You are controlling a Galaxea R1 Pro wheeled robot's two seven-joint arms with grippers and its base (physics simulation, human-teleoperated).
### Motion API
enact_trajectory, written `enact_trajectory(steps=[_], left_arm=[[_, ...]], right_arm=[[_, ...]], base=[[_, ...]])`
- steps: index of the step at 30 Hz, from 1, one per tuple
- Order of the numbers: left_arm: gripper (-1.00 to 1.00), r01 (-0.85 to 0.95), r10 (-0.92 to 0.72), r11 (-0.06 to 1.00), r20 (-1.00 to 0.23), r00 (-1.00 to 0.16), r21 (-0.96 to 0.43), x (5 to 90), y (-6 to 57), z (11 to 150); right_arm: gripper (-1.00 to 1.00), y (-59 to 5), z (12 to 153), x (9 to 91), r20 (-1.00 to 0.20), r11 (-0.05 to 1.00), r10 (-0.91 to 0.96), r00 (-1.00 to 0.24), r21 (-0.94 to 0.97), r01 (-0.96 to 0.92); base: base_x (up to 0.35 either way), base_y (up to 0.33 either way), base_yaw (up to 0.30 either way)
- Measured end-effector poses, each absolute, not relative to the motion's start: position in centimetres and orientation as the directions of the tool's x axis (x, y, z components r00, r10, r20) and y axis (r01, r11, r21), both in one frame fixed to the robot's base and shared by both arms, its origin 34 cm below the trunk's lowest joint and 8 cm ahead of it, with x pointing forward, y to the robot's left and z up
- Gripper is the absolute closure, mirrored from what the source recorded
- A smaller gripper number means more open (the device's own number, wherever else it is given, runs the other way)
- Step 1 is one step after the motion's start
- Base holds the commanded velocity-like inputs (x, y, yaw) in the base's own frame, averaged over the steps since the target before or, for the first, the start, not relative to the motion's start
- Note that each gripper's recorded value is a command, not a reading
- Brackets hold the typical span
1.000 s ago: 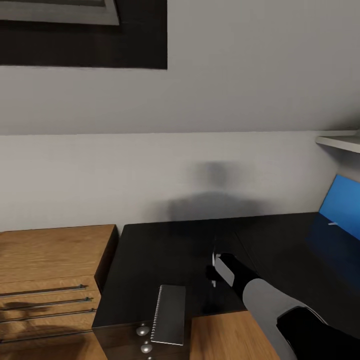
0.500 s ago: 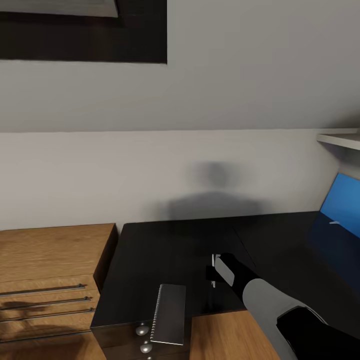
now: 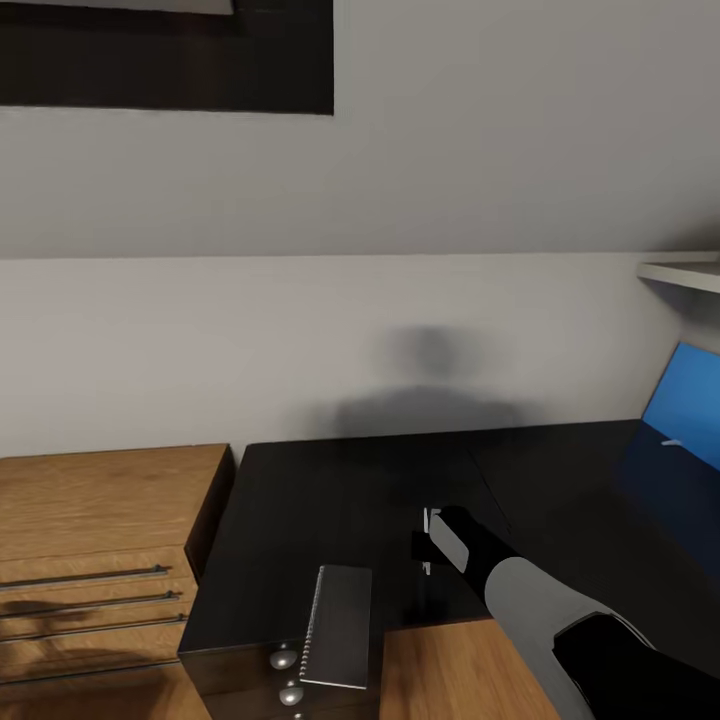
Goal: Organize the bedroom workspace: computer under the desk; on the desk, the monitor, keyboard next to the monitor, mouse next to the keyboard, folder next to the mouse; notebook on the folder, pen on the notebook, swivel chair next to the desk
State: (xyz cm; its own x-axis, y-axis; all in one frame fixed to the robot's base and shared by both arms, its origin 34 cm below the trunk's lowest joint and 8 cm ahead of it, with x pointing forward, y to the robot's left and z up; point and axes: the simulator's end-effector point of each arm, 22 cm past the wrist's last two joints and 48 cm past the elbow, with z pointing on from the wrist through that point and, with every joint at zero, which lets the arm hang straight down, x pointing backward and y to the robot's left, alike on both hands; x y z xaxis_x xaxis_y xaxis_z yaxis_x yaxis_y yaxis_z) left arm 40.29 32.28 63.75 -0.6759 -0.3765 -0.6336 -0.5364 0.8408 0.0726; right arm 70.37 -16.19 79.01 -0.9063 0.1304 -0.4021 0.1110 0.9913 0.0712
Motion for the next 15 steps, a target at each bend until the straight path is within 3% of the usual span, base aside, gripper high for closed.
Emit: enact_trajectory(steps=[5,6,15], left_arm=[[-1.00,-0.537,-0.376,0.841,-0.634,-0.676,0.072,40.39,32.28,63.14],[-1.00,-0.537,-0.376,0.841,-0.634,-0.676,0.072,40.41,32.28,63.01],[-1.00,-0.533,-0.375,0.843,-0.634,-0.676,0.069,40.49,32.16,62.87]], right_arm=[[1.00,-16.20,78.40,70.48,-0.403,0.991,0.130,-0.906,0.071,0.111],[-1.00,-16.20,78.28,70.50,-0.403,0.991,0.130,-0.906,0.071,0.111],[-1.00,-15.94,78.34,70.68,-0.409,0.992,0.127,-0.904,0.072,0.107]], base=[[0.000,0.000,0.000],[0.000,0.000,0.000],[0.000,0.000,0.000]])
